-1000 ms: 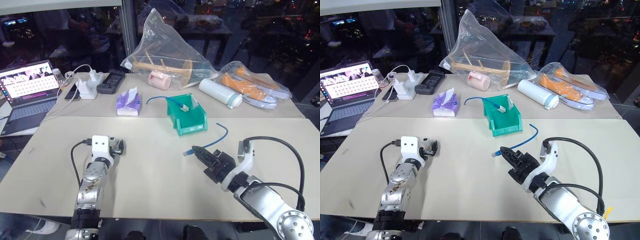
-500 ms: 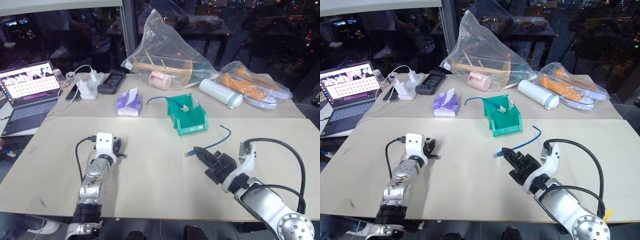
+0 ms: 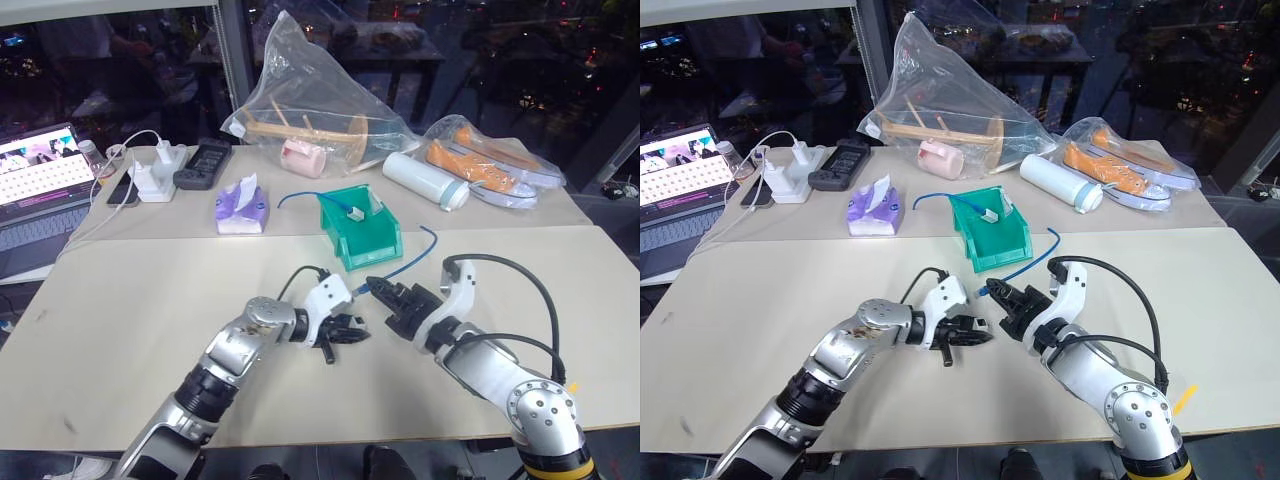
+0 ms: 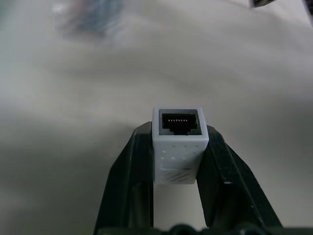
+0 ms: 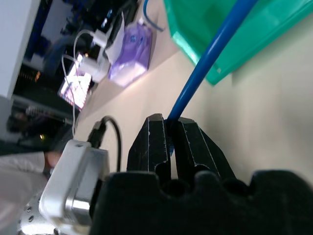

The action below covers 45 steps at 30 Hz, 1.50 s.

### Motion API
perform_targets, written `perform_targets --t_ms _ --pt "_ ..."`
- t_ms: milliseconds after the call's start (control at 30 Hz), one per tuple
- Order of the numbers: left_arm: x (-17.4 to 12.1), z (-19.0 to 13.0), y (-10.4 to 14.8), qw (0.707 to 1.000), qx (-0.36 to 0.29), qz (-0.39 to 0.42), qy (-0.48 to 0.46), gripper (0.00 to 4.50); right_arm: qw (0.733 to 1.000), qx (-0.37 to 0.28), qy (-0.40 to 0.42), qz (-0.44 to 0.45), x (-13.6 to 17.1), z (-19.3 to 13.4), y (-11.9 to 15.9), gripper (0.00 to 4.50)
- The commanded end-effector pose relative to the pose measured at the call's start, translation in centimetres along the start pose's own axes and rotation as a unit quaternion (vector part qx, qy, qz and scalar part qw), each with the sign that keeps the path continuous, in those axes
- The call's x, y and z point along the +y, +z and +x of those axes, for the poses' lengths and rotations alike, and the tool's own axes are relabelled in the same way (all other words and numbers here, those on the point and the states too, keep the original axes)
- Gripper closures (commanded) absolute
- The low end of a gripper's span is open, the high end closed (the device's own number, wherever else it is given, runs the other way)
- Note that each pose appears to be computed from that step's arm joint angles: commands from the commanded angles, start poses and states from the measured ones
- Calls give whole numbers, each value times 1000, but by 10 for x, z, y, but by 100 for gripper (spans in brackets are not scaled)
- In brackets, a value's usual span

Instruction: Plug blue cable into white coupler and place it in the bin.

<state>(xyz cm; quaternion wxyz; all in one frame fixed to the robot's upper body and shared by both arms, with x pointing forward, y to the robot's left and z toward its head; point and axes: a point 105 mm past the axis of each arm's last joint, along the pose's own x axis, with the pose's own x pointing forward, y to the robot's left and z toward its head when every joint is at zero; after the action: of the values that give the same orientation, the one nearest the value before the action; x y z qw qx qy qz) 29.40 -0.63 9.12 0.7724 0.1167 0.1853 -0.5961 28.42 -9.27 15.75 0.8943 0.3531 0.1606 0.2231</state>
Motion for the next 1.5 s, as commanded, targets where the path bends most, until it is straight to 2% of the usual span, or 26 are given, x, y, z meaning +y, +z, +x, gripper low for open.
perform_targets --t_ms 33,233,767,1267,1500 --pt "1 1 7 1000 4 0 14 382 1000 12 -3 -18 2 -7 -4 450" --pt "-4 2 5 1000 10 -23 4 382 998 38 -30 -28 -8 -18 -14 450" --pt "-3 -3 3 999 5 -40 11 382 998 22 -59 -17 -21 -27 -11 450" --pt "-5 -1 3 999 7 -34 6 382 998 46 -39 -19 -15 -29 -21 450" --pt "-6 -2 2 999 10 -36 2 382 999 28 -33 -11 -13 -28 -16 450"
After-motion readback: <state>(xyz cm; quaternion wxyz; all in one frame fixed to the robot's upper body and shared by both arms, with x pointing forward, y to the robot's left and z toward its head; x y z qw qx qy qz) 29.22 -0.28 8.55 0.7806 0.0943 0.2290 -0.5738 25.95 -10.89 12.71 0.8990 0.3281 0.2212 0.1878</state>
